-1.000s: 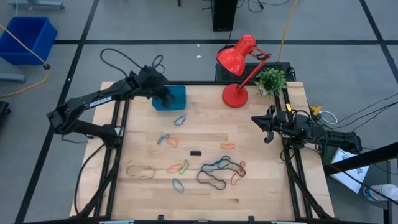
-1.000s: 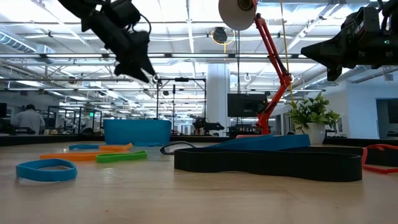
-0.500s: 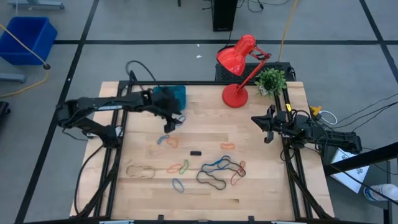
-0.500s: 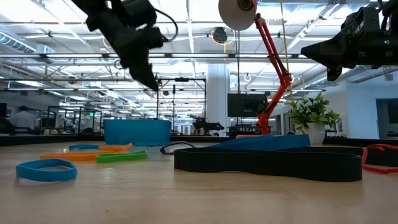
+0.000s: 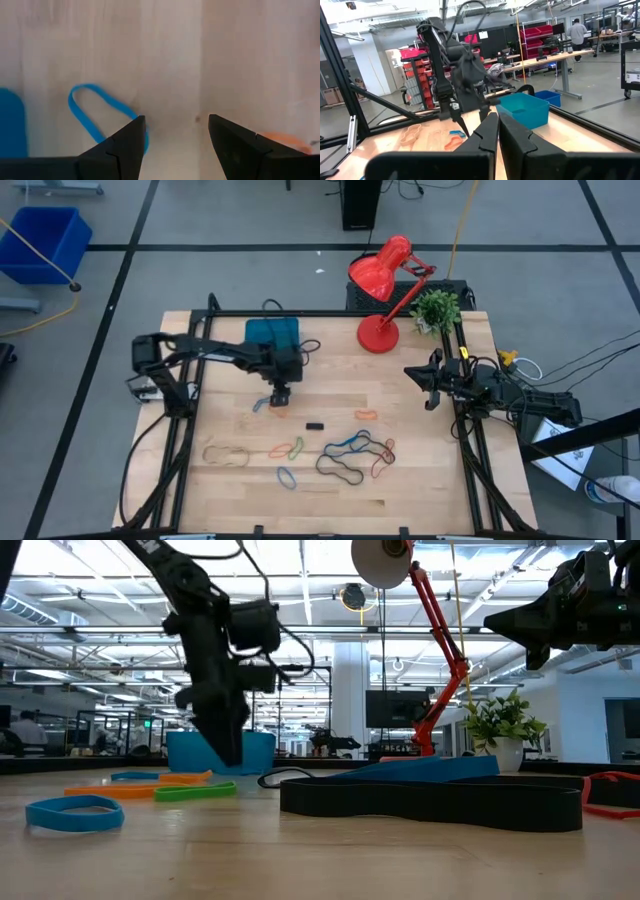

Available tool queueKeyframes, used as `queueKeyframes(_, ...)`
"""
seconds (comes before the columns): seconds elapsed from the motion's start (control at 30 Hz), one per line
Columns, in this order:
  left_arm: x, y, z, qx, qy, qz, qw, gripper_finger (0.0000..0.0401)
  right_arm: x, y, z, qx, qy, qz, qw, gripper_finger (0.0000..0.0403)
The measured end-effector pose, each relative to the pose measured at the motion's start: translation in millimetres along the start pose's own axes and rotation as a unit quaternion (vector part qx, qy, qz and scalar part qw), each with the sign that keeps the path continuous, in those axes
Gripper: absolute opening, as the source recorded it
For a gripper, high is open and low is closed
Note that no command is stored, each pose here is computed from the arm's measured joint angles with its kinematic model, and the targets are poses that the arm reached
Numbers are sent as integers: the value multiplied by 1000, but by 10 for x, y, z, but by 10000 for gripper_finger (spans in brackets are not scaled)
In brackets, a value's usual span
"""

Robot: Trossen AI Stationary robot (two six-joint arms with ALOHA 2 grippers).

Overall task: Pick and place rubber bands into bin
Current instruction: Put the blue rubber band into the blue container

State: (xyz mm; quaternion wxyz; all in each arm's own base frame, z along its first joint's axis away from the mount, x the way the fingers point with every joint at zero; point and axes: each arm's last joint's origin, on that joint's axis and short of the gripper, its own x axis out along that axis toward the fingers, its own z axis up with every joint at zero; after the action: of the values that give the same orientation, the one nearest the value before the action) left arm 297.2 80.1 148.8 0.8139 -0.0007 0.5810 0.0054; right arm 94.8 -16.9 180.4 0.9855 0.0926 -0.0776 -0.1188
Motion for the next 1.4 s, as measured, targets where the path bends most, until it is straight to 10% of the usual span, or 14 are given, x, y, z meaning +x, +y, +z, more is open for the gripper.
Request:
queueKeyframes(0.43, 72, 45, -27, -27, 26, 51, 998, 215, 0, 0, 0, 0, 0, 0, 1000, 9)
queueKeyframes(0.97, 73, 62, -35, -30, 32, 73, 996, 12, 0, 0, 0, 0, 0, 0, 1000, 9)
queueKeyframes(1.4, 53, 41, -32, -40, 25, 45, 998, 7, 0, 0, 0, 0, 0, 0, 1000, 9)
